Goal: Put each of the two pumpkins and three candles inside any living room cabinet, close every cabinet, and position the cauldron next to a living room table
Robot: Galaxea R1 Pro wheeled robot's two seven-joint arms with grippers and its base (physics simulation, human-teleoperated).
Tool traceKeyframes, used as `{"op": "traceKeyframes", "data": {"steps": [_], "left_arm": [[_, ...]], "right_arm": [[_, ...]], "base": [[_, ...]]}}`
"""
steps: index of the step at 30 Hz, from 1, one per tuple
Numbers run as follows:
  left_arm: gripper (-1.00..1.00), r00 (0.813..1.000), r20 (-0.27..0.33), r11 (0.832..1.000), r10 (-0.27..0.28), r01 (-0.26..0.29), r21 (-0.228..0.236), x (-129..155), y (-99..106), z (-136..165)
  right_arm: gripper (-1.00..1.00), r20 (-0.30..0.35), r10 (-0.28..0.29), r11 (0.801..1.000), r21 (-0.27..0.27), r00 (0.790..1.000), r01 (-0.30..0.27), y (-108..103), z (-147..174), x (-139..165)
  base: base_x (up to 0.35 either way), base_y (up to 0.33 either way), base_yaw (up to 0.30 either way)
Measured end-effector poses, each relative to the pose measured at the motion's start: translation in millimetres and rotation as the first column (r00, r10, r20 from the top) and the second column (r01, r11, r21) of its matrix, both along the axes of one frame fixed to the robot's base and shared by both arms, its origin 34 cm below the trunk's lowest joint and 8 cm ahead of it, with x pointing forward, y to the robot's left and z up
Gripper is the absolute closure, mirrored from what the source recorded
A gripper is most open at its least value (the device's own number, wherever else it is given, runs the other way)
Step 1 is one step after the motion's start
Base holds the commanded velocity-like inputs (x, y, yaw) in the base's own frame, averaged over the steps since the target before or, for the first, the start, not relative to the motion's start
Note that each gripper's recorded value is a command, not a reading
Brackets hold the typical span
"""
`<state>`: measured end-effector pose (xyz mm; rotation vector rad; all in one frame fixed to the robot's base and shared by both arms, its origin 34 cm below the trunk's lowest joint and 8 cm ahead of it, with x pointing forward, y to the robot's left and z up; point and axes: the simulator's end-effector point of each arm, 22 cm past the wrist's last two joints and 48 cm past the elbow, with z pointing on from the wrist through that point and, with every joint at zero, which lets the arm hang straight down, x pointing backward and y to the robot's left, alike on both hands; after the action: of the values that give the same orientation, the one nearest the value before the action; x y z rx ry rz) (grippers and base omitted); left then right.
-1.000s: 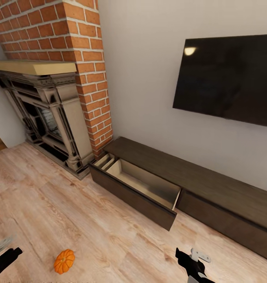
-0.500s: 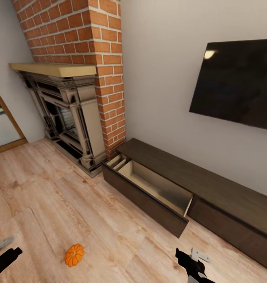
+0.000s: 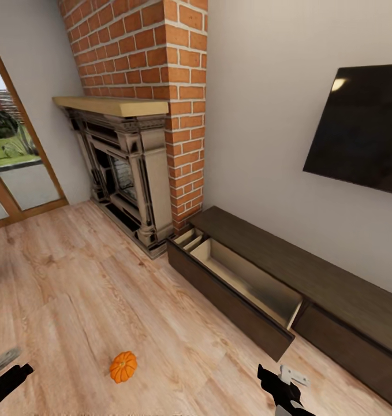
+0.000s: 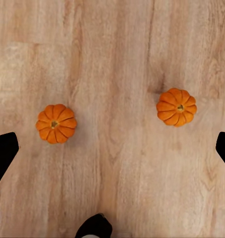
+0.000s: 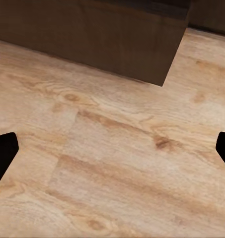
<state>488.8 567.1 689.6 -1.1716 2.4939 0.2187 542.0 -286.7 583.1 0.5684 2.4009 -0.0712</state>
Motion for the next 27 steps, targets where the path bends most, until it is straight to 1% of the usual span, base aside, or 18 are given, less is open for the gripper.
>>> {"op": "traceKeyframes", "data": {"steps": [8, 20, 27], "left_arm": [[-1.00, 1.000, 0.009, 1.000, 0.000, 0.000, 0.000, 1.9, -0.1, 3.2], [-1.00, 1.000, 0.028, 1.000, 0.009, -0.009, -0.005, 5.3, 1.2, 9.3], [-1.00, 0.999, 0.045, 1.000, 0.024, -0.023, -0.009, 7.2, 4.3, 13.8]], "right_arm": [[-1.00, 0.009, 0.000, 1.000, 0.000, 1.000, 0.000, 0.3, 3.7, 2.9], [-1.00, 0.023, 0.000, 1.000, 0.000, 1.000, 0.000, 0.0, 9.5, 7.2], [-1.00, 0.031, 0.001, 1.000, 0.000, 1.000, -0.001, 0.3, 12.6, 9.8]], "base": [[-0.104, -0.089, 0.228], [-0.010, -0.004, 0.228], [-0.125, 0.012, 0.228]]}}
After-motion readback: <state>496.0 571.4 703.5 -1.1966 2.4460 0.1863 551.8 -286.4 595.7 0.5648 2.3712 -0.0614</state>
